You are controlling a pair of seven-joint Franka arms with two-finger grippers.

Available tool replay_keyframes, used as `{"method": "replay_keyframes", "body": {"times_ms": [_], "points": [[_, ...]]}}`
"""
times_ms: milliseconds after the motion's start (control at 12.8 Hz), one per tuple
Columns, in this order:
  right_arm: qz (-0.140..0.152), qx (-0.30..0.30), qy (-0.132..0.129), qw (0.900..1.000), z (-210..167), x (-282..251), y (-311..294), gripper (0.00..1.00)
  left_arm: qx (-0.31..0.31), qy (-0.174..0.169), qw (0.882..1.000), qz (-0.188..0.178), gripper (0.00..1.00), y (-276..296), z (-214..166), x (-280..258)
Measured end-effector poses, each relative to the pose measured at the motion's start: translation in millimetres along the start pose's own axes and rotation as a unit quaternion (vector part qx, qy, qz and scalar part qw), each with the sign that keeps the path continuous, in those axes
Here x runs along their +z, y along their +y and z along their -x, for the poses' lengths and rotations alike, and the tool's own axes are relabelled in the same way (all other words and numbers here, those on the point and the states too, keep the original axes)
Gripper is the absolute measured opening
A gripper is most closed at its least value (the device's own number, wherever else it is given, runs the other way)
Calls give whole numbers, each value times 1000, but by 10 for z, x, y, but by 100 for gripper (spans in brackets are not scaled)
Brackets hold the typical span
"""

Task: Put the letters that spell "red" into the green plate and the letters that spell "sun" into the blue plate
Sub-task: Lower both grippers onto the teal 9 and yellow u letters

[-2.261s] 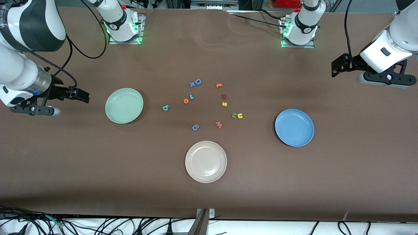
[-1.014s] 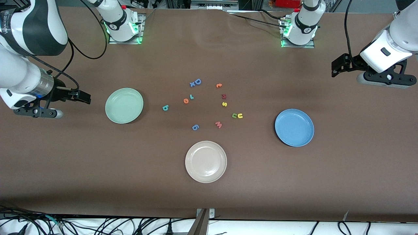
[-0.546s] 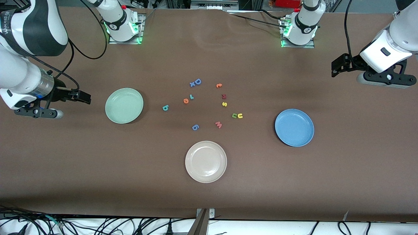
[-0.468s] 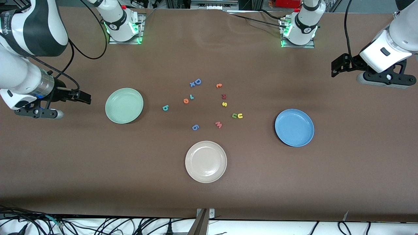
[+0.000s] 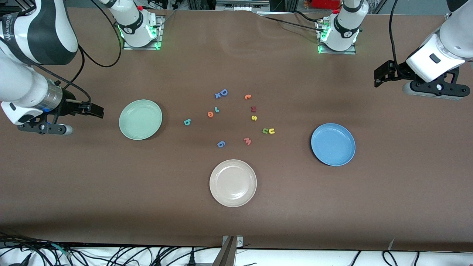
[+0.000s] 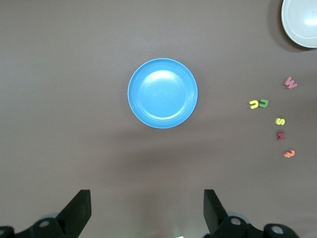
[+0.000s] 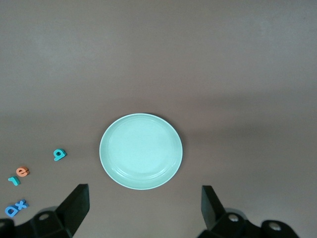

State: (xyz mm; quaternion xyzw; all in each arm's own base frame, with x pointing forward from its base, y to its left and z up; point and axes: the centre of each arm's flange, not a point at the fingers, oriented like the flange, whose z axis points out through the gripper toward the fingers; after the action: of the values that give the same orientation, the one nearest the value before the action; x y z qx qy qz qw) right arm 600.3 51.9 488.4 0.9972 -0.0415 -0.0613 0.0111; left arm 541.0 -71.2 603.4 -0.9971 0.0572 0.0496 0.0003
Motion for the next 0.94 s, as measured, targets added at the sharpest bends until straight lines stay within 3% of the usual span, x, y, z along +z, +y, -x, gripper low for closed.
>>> {"method": "replay_keyframes", "body": {"times_ms": [312, 624, 936], "points": [[4, -14, -14, 1000, -9, 175, -305, 100, 0, -13, 1000, 0, 100, -2, 25, 26], [9, 18, -19, 1000, 26, 420, -909, 100, 0, -20, 1000, 5, 100, 12, 24, 53], [9, 64, -9, 998, 100, 828, -1703, 100, 4, -67, 997, 39, 100, 86, -11, 270]]}}
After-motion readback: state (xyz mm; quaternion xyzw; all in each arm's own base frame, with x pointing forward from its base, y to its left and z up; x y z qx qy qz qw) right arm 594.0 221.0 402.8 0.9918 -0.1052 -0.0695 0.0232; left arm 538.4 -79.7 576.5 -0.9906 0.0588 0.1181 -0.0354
